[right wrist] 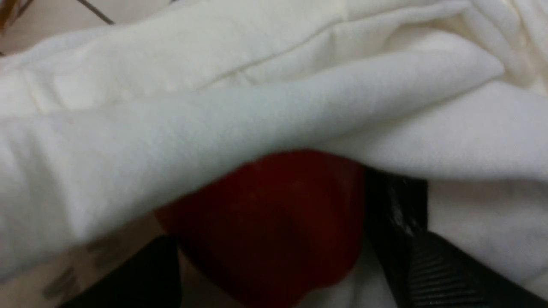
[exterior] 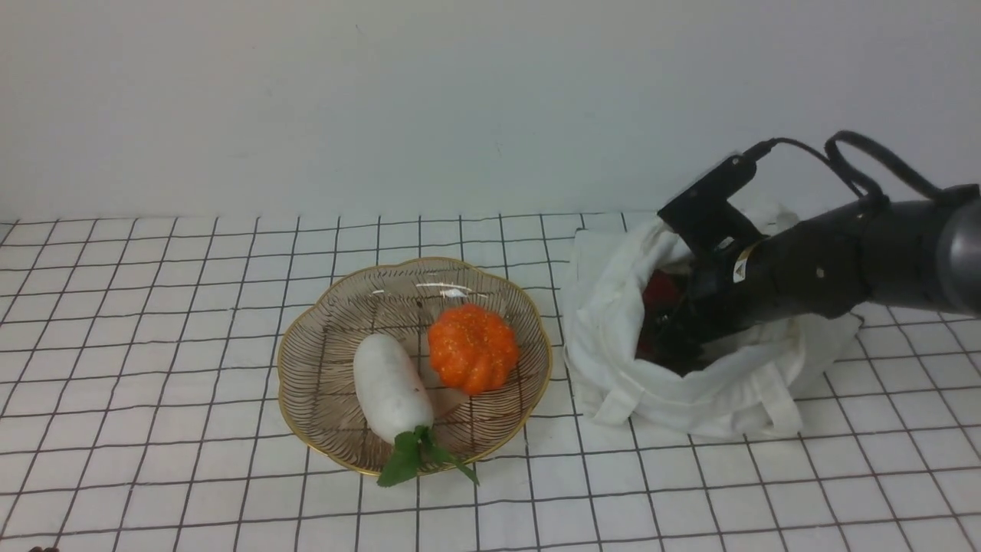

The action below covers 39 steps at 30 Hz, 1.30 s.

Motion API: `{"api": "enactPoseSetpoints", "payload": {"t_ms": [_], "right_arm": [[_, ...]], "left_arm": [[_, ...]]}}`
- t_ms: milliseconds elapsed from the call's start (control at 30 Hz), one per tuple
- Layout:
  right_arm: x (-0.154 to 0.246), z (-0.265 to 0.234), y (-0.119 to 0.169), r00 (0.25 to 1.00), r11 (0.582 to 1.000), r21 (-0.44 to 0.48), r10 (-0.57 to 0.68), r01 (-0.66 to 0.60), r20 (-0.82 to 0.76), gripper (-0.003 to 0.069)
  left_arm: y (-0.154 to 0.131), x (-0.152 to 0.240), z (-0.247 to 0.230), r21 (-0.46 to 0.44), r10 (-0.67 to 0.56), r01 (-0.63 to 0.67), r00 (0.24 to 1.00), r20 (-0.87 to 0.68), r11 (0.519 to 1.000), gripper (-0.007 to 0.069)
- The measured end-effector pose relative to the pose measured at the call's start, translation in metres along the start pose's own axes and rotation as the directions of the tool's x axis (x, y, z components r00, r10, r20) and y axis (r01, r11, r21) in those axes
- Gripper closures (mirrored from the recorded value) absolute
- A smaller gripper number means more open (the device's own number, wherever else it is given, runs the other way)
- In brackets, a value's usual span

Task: Take vegetables from bag on white checkered tablecloth place on plate.
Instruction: 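Reach for the red bell pepper in the white bag with the right gripper, then place the red bell pepper on the plate with the right gripper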

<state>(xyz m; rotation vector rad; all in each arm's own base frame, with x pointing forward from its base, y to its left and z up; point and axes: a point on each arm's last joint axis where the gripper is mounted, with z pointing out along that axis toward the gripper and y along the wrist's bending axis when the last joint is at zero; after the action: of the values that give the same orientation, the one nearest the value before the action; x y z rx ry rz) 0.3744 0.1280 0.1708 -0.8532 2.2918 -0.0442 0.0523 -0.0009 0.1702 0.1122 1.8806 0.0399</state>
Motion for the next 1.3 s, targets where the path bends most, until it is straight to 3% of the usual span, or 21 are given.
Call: {"api": "enactPoseSetpoints", "payload": {"t_ms": [233, 600, 767, 967, 1067, 1300], "right_arm": [[-0.016, 0.002, 0.017, 0.993, 0.999, 0.002, -0.035, 0.035, 0.117, -0.0032], [-0.012, 0.029, 0.021, 0.986, 0.999, 0.01, -0.038, 0.037, 0.164, -0.003], [-0.012, 0.032, 0.021, 0.984, 0.999, 0.013, -0.038, 0.036, 0.177, 0.0046], [-0.012, 0.021, 0.02, 0.99, 0.997, 0.004, -0.079, 0.079, 0.116, 0.0046], [-0.01, 0.001, 0.017, 0.995, 0.995, -0.014, -0.096, 0.096, 0.012, 0.0046], [-0.016, -0.059, 0.008, 0.997, 1.0, -0.007, -0.001, 0.001, -0.071, 0.0046]], "left_arm": [[0.0, 0.0, 0.0, 0.0, 0.0, 0.0, 1.0, 0.0, 1.0, 0.0634], [0.0, 0.0, 0.0, 0.0, 0.0, 0.0, 1.0, 0.0, 1.0, 0.0634], [0.0, 0.0, 0.0, 0.0, 0.0, 0.0, 1.0, 0.0, 1.0, 0.0634], [0.0, 0.0, 0.0, 0.0, 0.0, 0.0, 1.0, 0.0, 1.0, 0.0634], [0.0, 0.0, 0.0, 0.0, 0.0, 0.0, 1.0, 0.0, 1.0, 0.0634], [0.0, 0.0, 0.0, 0.0, 0.0, 0.0, 1.0, 0.0, 1.0, 0.0634]]}}
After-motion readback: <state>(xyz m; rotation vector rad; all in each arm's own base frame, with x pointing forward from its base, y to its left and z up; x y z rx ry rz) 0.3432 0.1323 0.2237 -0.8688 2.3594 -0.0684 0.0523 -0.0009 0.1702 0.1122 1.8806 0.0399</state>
